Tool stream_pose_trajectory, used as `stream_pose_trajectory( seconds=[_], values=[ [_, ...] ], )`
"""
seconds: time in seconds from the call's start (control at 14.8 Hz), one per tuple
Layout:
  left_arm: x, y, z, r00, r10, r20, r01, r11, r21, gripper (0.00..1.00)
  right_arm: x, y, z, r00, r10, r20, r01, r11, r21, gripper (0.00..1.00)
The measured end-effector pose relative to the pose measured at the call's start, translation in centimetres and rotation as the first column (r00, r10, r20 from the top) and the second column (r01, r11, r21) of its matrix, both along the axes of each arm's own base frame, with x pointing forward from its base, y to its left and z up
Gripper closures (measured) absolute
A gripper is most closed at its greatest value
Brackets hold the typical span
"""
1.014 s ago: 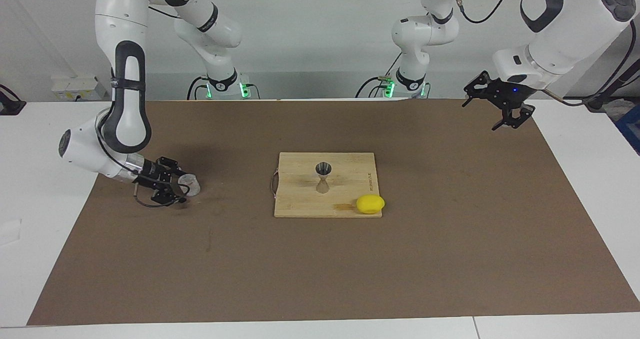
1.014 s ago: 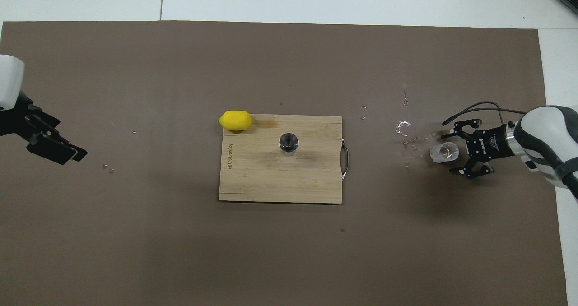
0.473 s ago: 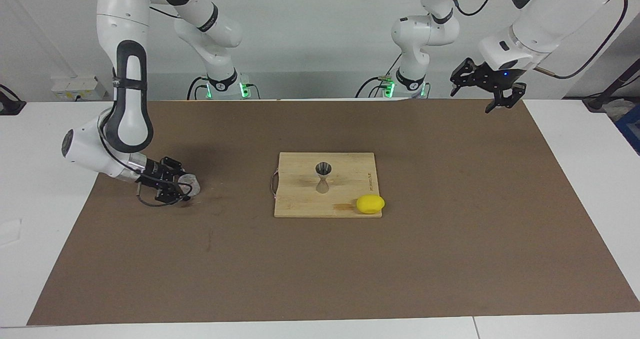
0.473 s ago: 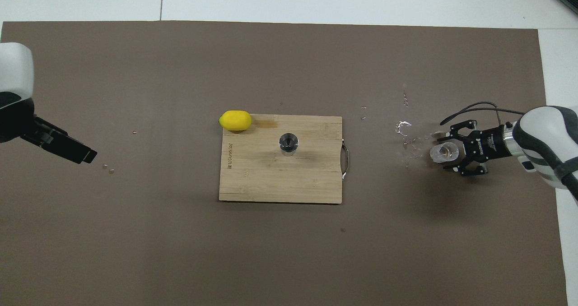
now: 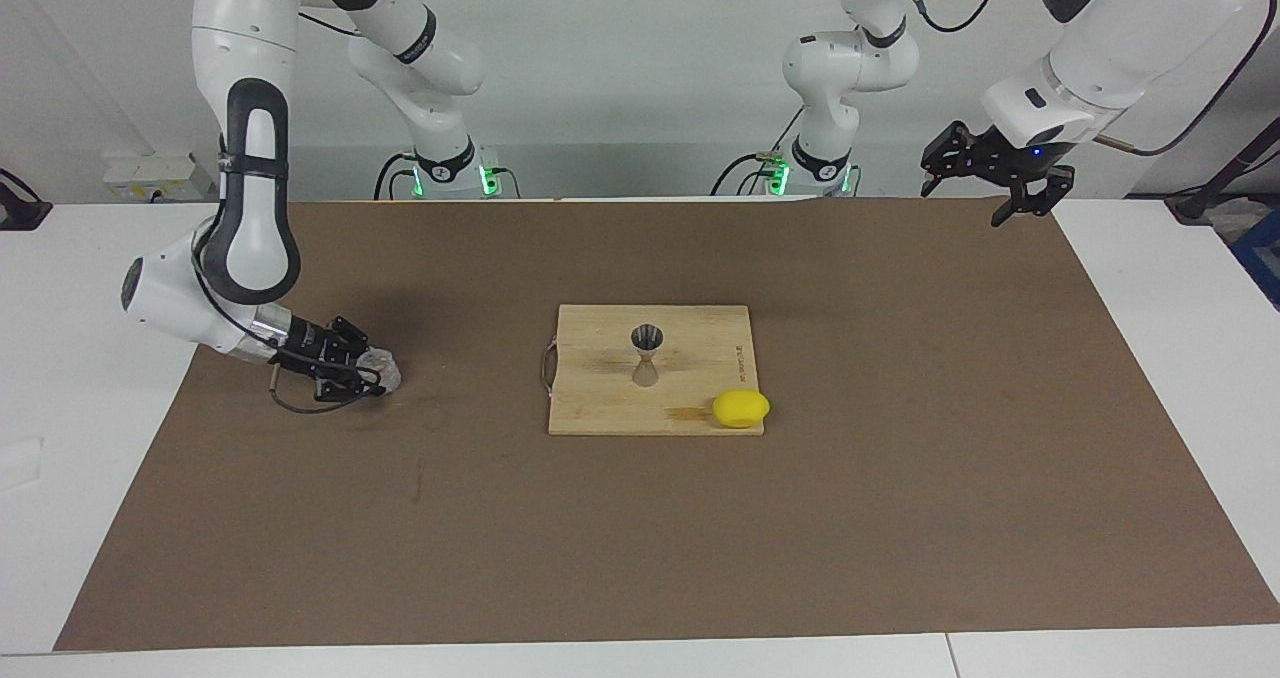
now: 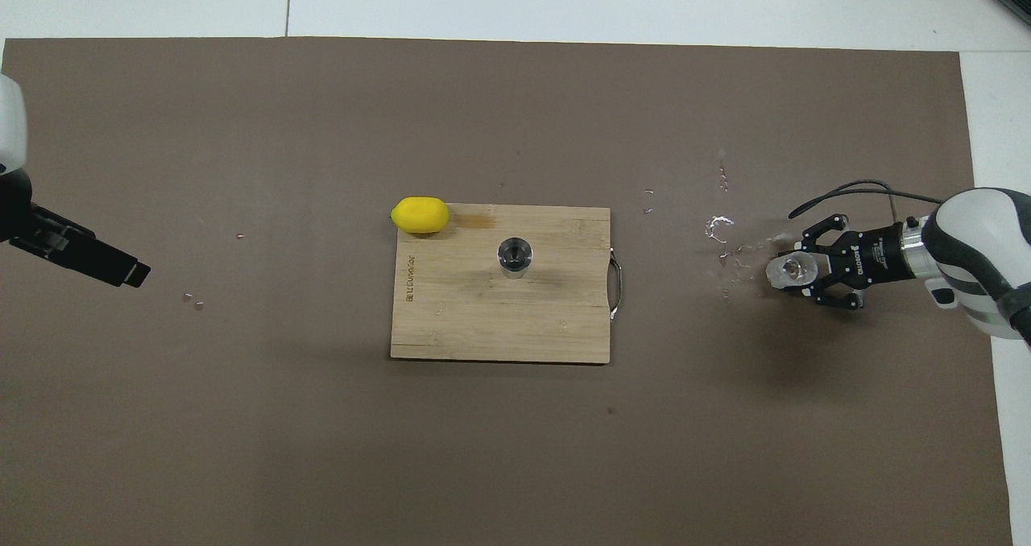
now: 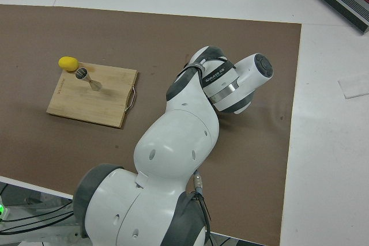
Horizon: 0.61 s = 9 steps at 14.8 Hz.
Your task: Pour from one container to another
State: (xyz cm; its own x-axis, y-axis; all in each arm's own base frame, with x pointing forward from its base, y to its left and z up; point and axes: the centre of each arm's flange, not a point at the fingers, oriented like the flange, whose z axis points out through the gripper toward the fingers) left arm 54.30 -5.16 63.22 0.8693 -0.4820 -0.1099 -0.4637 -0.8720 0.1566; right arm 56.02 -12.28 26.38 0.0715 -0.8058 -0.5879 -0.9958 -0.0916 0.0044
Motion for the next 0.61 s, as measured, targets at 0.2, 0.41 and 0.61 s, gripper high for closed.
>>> stream_pose_trajectory(
  seconds=[0.2, 0.41, 0.61],
  values=[
    [0.1, 0.0, 0.0, 1.0, 0.01, 0.006, -0.01, 1.0, 0.002, 0.0, 0.2, 0.5, 1.1, 1.0, -0.003, 0.009, 0.003, 1.0, -0.004, 0.5],
    [0.3, 1.2, 0.0, 0.996, 0.092, 0.019, -0.093, 0.993, 0.067, 0.0, 0.9, 3.0, 3.5, 1.0, -0.016, 0.007, 0.016, 1.0, -0.015, 0.5],
    [0.6, 1.5, 0.2, 0.969, 0.245, 0.047, -0.248, 0.964, 0.097, 0.0, 1.6, 8.6, 6.1, 1.0, -0.024, -0.018, 0.023, 0.999, -0.031, 0.5]
  ],
)
